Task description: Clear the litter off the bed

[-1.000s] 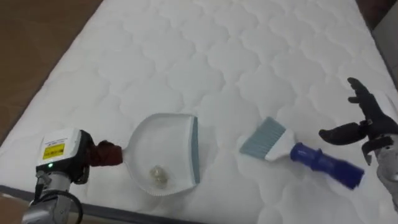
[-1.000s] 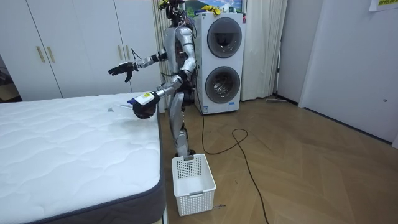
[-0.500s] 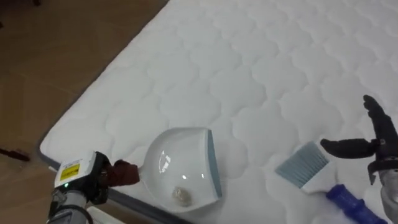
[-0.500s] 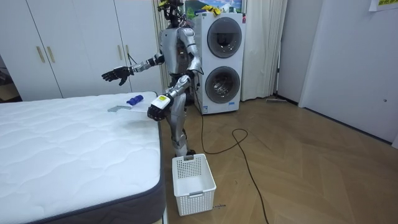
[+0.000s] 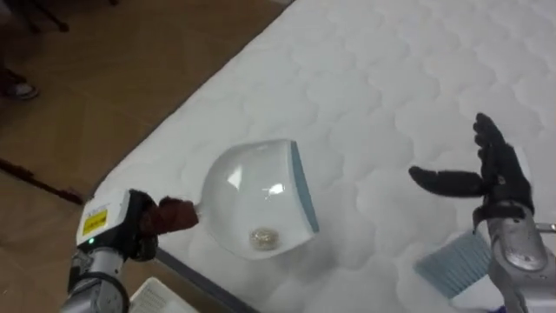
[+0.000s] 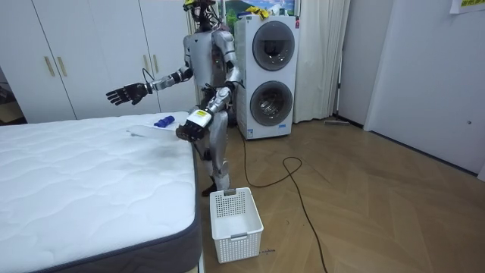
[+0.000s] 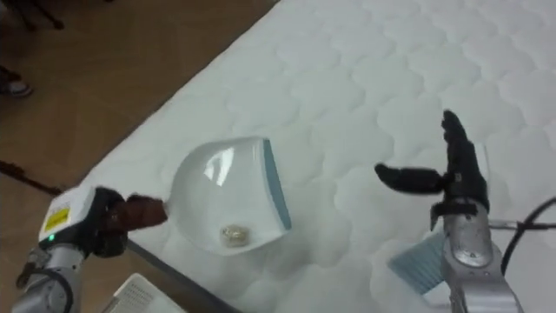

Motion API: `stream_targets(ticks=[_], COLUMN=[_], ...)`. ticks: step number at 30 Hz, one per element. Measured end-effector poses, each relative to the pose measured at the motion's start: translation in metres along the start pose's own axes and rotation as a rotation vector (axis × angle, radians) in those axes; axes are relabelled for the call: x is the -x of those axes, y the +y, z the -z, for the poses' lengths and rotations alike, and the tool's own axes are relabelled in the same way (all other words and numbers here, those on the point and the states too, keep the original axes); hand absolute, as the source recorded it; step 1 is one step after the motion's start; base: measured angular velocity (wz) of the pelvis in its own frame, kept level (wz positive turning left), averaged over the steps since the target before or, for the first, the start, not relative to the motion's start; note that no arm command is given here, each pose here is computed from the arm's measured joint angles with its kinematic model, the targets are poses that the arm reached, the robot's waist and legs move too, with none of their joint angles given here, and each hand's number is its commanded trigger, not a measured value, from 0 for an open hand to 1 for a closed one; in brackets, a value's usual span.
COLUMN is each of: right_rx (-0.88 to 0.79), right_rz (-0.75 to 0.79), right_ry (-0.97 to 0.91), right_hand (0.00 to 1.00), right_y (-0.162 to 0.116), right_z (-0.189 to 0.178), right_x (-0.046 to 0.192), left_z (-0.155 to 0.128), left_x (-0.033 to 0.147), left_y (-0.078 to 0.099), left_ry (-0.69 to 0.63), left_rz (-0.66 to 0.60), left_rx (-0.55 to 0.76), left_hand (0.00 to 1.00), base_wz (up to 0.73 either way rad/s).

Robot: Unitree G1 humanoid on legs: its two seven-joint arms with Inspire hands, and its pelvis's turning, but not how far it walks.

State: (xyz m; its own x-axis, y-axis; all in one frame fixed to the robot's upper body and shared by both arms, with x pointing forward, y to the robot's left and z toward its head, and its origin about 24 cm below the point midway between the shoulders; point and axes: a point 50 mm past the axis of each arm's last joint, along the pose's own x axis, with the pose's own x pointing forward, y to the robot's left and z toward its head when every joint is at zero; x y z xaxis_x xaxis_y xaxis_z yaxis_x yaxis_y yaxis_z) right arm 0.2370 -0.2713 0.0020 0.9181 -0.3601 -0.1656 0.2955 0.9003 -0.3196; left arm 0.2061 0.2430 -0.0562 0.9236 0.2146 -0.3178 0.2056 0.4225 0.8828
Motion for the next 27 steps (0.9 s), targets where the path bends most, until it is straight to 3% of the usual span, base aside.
stream_targets(ticks=[6, 13, 19, 27], right_rx=[-0.103, -0.139, -0.154, -0.149], right_rz=[-0.083, -0.126, -0.111, -0.109], right_ry=[0.039, 0.054, 0.05, 0.053], right_hand=[0.0, 0.0, 0.0, 0.0], right_y=[0.007, 0.022, 0.021, 0.021], right_z=[0.006, 0.009, 0.01, 0.011], right_x=[0.006, 0.011, 0.011, 0.012], left_z=[0.006, 0.012, 0.001, -0.002], left_x=[0.0, 0.0, 0.003, 0.003], left_y=[0.004, 0.01, -0.003, -0.005], left_ry=[0.018, 0.046, 0.032, 0.019], left_rz=[0.013, -0.002, 0.025, 0.032], left_rx=[-0.006, -0.043, -0.006, 0.003], left_hand=[1.0, 1.0, 1.0, 1.0], base_wz=[0.39, 0.76, 0.64, 0.38])
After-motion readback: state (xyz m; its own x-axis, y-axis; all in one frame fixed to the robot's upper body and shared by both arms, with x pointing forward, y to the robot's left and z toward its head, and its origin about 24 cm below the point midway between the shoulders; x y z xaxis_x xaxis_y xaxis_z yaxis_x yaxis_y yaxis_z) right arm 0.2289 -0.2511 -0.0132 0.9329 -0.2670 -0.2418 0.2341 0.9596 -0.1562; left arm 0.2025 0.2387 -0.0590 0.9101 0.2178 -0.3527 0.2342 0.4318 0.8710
